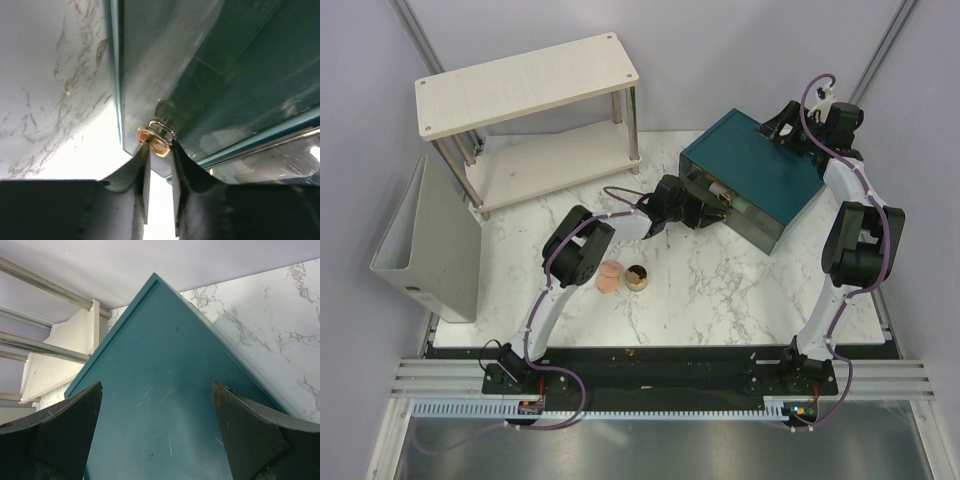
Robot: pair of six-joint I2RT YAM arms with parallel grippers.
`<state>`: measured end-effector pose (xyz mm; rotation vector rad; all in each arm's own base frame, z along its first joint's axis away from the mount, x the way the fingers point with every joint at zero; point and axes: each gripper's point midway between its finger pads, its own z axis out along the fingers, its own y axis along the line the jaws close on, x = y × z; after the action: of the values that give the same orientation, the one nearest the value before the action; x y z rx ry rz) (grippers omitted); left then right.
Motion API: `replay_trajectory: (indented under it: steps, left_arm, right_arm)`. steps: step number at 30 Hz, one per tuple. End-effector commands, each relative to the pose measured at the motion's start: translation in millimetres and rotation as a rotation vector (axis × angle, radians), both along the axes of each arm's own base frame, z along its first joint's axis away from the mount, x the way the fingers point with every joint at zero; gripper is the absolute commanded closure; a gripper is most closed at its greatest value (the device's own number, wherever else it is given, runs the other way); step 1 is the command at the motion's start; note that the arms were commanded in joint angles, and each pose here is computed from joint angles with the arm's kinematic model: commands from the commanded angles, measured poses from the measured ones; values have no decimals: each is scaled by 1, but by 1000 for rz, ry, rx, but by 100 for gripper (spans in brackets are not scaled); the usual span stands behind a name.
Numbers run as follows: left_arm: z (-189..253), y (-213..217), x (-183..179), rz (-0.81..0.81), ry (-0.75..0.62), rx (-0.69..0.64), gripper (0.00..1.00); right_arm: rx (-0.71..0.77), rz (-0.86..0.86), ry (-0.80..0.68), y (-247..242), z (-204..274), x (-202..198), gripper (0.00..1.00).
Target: Organize the makeup
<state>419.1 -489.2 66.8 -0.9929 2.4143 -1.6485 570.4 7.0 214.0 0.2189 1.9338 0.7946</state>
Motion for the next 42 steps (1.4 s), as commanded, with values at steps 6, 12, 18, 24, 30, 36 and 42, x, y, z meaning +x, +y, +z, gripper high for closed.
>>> replay_trajectory:
  steps: [6,12,18,24,30,36,42]
  left_arm:
    - [-27,7,-6,39,52,69,90]
    - [-33,28,-13,23,52,102,94]
    - [-28,44,-19,10,50,114,96]
    - [-17,57,-26,-29,27,142,97]
    - [-8,75,-42,-81,-3,182,97]
    - [-13,94,-62,-109,18,218,98]
    - [-16,109,-77,-149,16,300,96]
  right_arm:
    - [-3,27,-90,6,35,-7,2]
    - [6,30,-82,7,31,-7,2]
    - [14,34,-80,8,30,-8,2]
    - [22,35,-76,9,28,-9,2]
    - [26,36,-77,10,28,-9,2]
    - [33,36,-69,11,24,-10,2]
    - [34,36,-66,12,21,-12,2]
